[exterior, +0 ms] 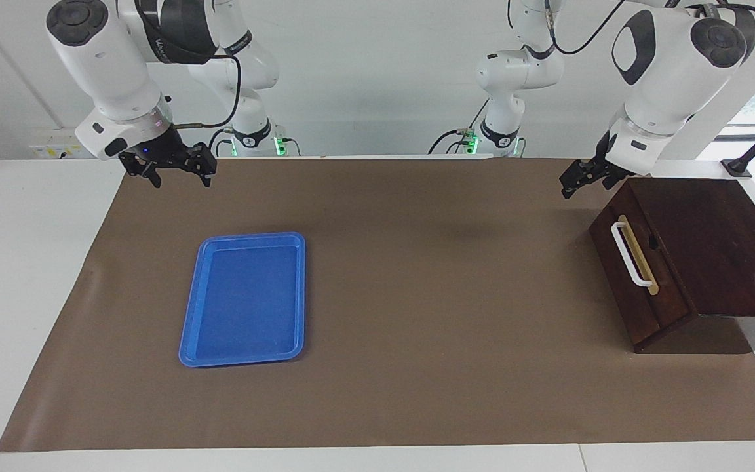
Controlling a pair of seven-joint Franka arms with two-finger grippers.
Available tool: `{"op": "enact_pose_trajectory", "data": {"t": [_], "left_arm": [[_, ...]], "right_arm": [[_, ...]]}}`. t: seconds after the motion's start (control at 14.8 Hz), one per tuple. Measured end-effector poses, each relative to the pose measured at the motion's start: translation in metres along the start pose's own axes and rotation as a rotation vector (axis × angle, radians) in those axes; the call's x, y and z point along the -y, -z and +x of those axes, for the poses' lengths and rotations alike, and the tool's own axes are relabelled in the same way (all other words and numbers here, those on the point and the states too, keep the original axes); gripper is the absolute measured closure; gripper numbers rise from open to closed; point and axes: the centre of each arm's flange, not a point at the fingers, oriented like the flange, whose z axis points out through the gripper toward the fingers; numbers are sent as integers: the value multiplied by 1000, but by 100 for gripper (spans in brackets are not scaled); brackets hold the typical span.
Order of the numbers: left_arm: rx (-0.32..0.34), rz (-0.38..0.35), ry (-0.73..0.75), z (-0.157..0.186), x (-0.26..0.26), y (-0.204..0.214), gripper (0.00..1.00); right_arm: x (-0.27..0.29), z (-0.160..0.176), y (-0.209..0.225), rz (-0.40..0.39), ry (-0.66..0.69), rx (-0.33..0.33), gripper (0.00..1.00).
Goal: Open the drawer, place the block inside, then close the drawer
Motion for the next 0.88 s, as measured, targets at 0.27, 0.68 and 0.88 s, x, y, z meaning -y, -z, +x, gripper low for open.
{"op": "enact_pose_trajectory", "data": {"t": [0.27, 0.68, 0.88], "left_arm": [[-2, -3, -8, -2, -1, 2, 0], [-3, -4, -18, -3, 2, 4, 0], [-4, -4, -18, -4, 6, 6, 0]], "right_arm": [[0, 0, 0, 0, 0, 0, 0], [0, 0, 0, 0, 0, 0, 0], [0, 0, 0, 0, 0, 0, 0]]}}
